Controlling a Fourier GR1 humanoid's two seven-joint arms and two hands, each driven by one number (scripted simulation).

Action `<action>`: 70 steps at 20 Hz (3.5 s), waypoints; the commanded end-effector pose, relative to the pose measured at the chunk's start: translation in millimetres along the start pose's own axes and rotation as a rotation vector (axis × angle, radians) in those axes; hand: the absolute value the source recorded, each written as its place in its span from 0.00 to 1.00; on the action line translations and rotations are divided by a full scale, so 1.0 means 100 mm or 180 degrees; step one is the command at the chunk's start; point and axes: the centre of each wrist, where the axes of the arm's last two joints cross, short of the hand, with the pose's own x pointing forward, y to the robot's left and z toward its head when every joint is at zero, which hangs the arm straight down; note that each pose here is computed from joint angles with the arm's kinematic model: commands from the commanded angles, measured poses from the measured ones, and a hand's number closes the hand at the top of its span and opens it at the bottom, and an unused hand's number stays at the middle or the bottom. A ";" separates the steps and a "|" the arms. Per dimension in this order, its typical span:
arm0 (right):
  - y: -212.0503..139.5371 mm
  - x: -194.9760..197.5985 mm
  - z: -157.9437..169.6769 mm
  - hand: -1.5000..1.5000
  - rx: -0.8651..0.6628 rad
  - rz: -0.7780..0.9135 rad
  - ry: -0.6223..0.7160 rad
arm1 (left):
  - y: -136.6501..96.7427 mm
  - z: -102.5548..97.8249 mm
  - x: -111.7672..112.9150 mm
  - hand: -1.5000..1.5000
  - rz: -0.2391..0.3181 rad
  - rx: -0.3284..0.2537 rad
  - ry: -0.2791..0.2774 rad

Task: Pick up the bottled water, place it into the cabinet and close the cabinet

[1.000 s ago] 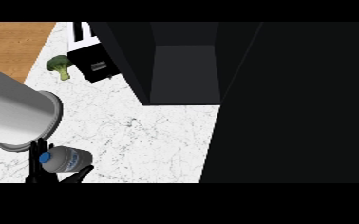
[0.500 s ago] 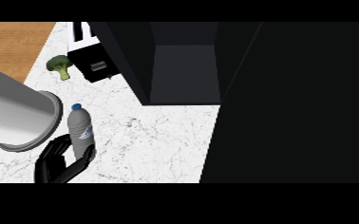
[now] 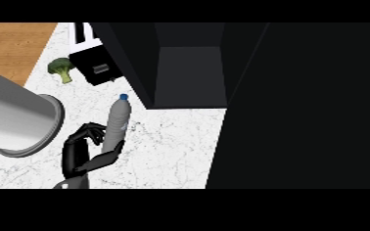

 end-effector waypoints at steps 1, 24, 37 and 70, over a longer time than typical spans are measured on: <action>-0.03 0.07 0.05 0.00 0.0015 0.0044 -0.0097 | -0.57 -0.42 0.19 1.00 0.0254 -0.0790 -0.0253; 0.00 0.06 0.19 0.00 -0.0116 0.0023 -0.0083 | -1.90 -1.04 1.31 1.00 0.1102 -0.1210 0.0023; -0.01 0.07 0.33 0.00 -0.0053 -0.0011 -0.0125 | -2.20 -1.16 1.47 1.00 0.0675 -0.1004 0.0367; -0.14 -0.03 0.27 0.00 0.0050 -0.0006 -0.0178 | -2.29 -1.77 1.25 0.00 -0.0375 -0.0325 0.0224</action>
